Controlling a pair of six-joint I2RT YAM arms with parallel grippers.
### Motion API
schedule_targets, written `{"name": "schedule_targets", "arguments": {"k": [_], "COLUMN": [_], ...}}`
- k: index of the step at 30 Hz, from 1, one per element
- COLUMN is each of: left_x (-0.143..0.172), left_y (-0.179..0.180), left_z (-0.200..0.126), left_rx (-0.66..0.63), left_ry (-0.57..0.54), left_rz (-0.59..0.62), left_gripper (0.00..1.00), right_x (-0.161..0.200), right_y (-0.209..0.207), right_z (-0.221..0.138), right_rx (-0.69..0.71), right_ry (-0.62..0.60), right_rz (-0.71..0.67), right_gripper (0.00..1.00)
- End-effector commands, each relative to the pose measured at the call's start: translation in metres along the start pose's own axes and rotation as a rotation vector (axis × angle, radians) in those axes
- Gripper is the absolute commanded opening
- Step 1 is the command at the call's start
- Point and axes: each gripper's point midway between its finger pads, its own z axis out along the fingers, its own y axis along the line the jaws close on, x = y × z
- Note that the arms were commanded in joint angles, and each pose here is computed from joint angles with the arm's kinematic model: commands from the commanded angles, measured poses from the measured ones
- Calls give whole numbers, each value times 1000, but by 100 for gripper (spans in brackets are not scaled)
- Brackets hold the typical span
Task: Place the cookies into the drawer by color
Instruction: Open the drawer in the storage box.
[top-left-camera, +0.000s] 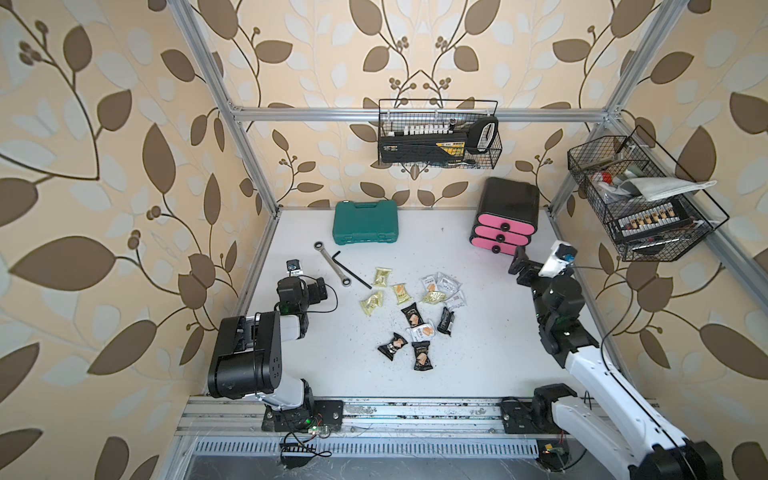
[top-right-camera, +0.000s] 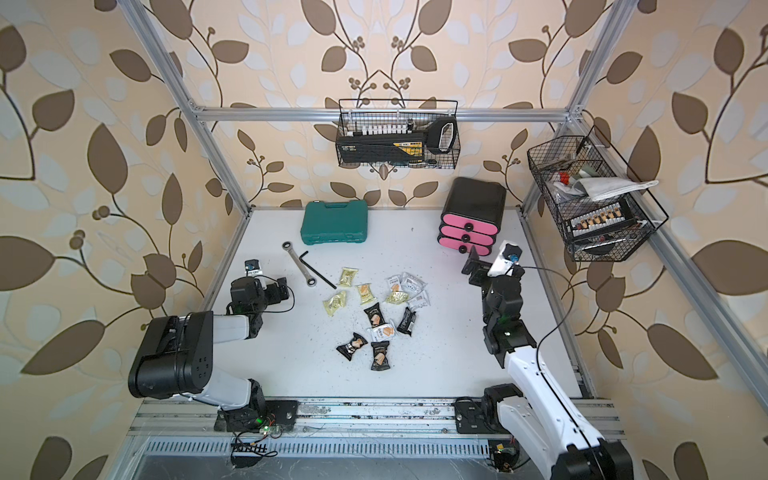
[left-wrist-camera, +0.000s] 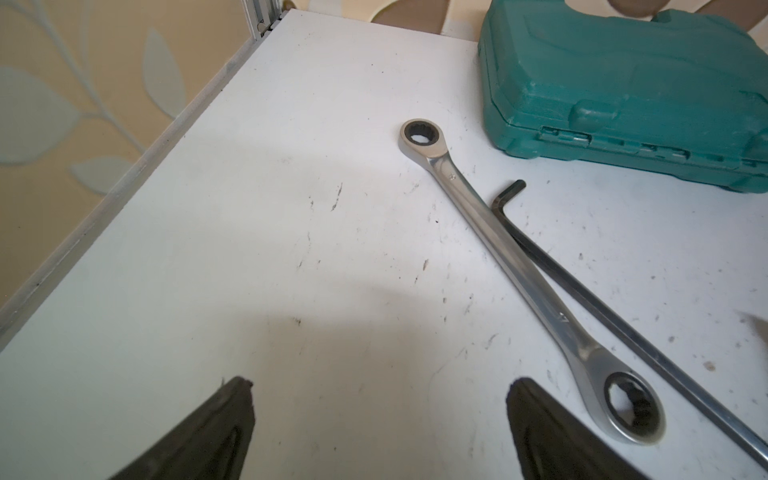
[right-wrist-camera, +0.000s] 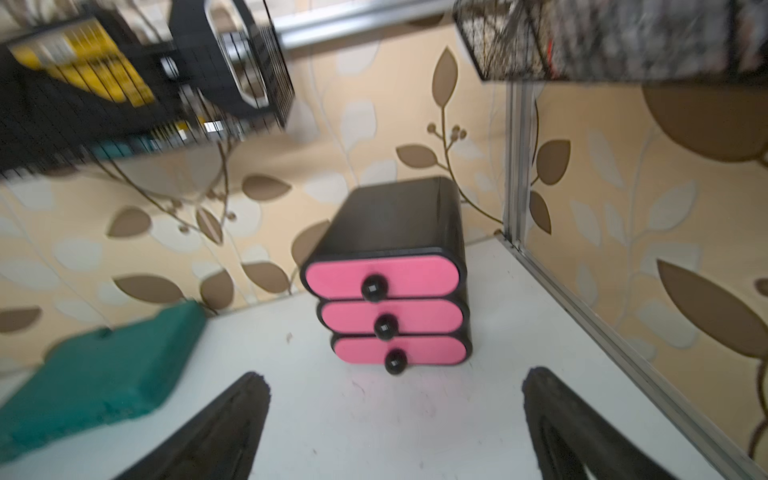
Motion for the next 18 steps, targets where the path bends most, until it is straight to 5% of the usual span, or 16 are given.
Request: {"name": "schedule_targets", "arguments": {"k": [1, 5, 8, 13, 18], "left_x": [-19, -36, -70, -153, -210], "left_y": [-6, 6, 9, -87, -224], "left_z": [-1, -17, -44, -99, -140], "left_rx": [26, -78, -137, 120, 589], "left_ry": [-58, -46, -23, -52, -16], "left_rz": [-3, -33, -133, -153, -5], "left_gripper": [98, 98, 98, 98, 98], "right_x": [70, 65, 52, 58, 71], "right_y": [5, 49, 54, 33, 16], "right_z": [-15, -9, 15, 62, 104], "right_rx": [-11, -212, -303, -260, -233], "right_ry": [400, 598, 636, 621, 585], "right_rz": [189, 481, 790, 1003, 1102], "right_gripper": [98, 99, 99, 97, 90]}}
